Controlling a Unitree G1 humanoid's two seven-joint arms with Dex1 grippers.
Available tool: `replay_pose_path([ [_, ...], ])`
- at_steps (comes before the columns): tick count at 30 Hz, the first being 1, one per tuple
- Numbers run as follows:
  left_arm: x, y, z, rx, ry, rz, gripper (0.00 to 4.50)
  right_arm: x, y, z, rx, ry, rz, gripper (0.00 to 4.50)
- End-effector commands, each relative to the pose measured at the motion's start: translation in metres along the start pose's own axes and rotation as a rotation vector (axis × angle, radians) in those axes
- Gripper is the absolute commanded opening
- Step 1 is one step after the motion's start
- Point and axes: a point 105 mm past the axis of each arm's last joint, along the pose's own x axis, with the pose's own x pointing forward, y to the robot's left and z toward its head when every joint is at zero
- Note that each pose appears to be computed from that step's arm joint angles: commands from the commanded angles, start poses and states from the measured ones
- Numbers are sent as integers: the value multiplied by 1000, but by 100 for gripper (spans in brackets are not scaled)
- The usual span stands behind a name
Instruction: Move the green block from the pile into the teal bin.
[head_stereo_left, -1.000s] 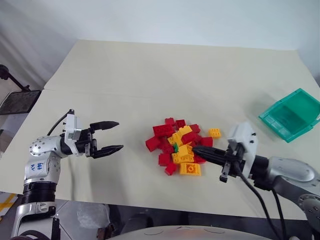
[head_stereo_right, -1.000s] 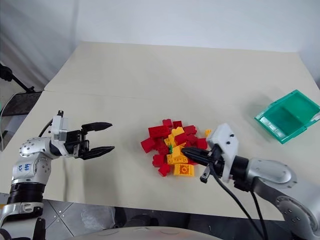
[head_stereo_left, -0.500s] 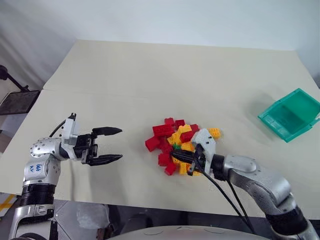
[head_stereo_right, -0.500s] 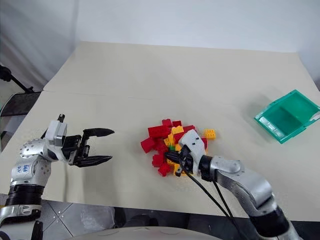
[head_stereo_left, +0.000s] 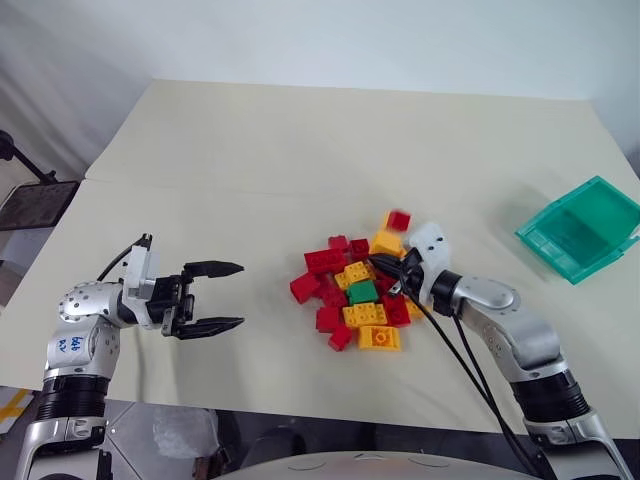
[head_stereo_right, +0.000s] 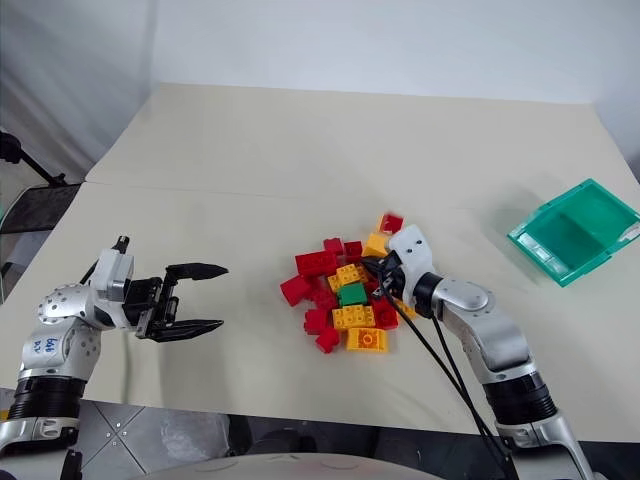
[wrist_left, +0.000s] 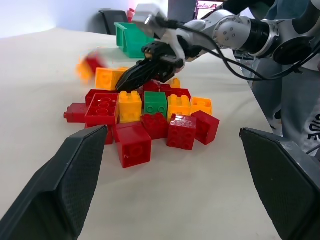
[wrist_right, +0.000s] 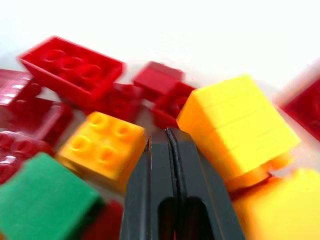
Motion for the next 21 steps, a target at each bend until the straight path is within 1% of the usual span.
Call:
replay_pose_path([
  [1, 5, -6, 4, 35, -19, -60, 450, -20, -18, 32, -36, -96, -86, 3],
  [3, 6, -5, 4, 35, -23, -59, 450, -28, -9, 35, -39, -102, -31, 3],
  [7, 9, -1, 2, 32, -29, -59, 450, -47, 7, 25, -50, -31, 88, 3],
  [11, 12, 2, 2, 32, -39, -62, 450, -67, 6, 22, -67, 22, 137, 3],
  [12, 13, 3, 1, 32, -40, -64, 450, -80, 6, 20, -54, 59, 187, 19],
  [14, 14, 4, 1, 33, -43, -65, 450, -103, -2, 23, -56, 86, 217, 60],
  [17, 14, 4, 0, 32, -46, -65, 450, -126, -16, 25, -54, 105, 190, 152],
  [20, 14, 3, -2, 25, -51, -62, 450, -161, -27, 23, -28, 143, 169, 255],
  [21, 14, 3, -2, 23, -53, -60, 450, -167, -29, 23, -28, 151, 165, 287],
])
